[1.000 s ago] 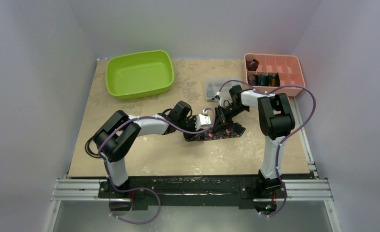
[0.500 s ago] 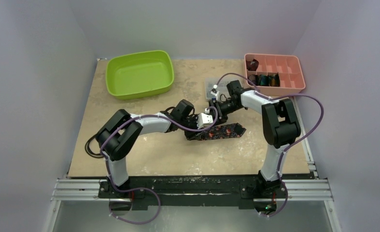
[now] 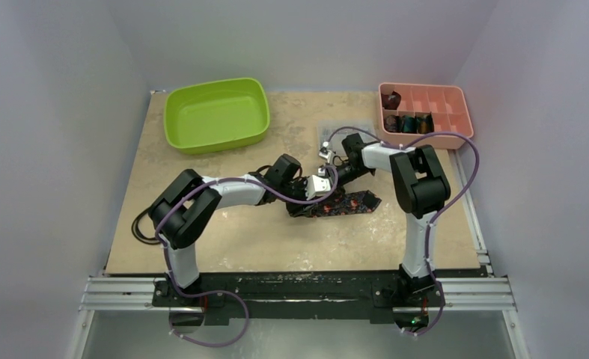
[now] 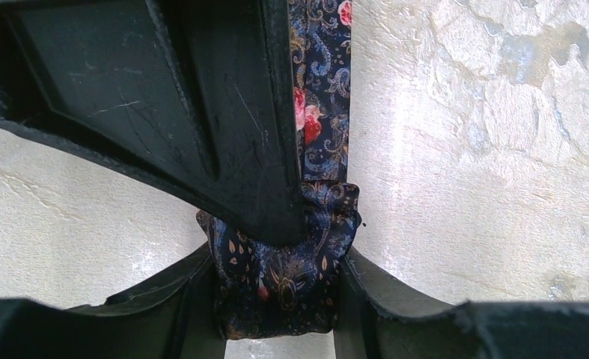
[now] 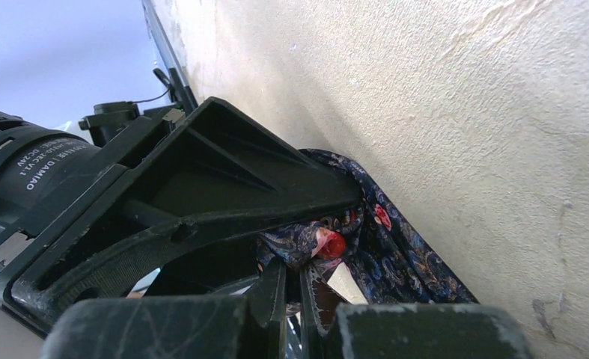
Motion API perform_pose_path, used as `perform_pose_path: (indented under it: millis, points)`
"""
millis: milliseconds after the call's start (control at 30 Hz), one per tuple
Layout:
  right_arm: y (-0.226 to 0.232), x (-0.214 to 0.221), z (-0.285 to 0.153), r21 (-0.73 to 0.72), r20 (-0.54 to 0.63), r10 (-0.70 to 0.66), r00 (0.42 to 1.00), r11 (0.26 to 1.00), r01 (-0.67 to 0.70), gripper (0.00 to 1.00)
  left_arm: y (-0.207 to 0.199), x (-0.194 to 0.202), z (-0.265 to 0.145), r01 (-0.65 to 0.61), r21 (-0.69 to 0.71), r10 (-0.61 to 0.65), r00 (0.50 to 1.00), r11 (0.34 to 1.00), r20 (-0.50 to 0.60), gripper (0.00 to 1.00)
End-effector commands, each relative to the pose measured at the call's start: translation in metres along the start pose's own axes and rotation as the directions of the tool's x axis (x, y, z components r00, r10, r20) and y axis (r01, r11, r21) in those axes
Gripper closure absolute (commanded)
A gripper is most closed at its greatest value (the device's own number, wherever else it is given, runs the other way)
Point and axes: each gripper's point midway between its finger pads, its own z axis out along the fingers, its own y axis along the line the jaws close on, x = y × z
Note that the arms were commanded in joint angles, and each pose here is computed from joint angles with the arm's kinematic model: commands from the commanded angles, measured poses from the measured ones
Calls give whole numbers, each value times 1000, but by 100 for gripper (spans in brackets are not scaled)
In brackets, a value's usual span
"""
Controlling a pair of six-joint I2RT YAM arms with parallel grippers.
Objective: Roll the ties
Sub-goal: Roll the tie at the center of the board.
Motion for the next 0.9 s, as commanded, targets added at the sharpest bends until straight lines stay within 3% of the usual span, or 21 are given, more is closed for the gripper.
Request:
perform_pose_path:
  millis: [0,200,433,867]
  points:
    - [-33,2,-6,112,-12,-15,1000,994,16,100,-12,46,5,93,25,-89,988,995,-126,59]
    - [-67,12,-13,196,-29,-4,1000,980,9,100,-5,13,11,63,38,-65,997,997,39,51]
    - [-87,19,-24,285,-21,5,1000,959,1,100,-4,-25,16,34,79,-51,973,996,227,41]
    - [-115,31,-28,414,-67,26,997,910,4,100,-2,-32,26,18,51,-34,944,999,329,38]
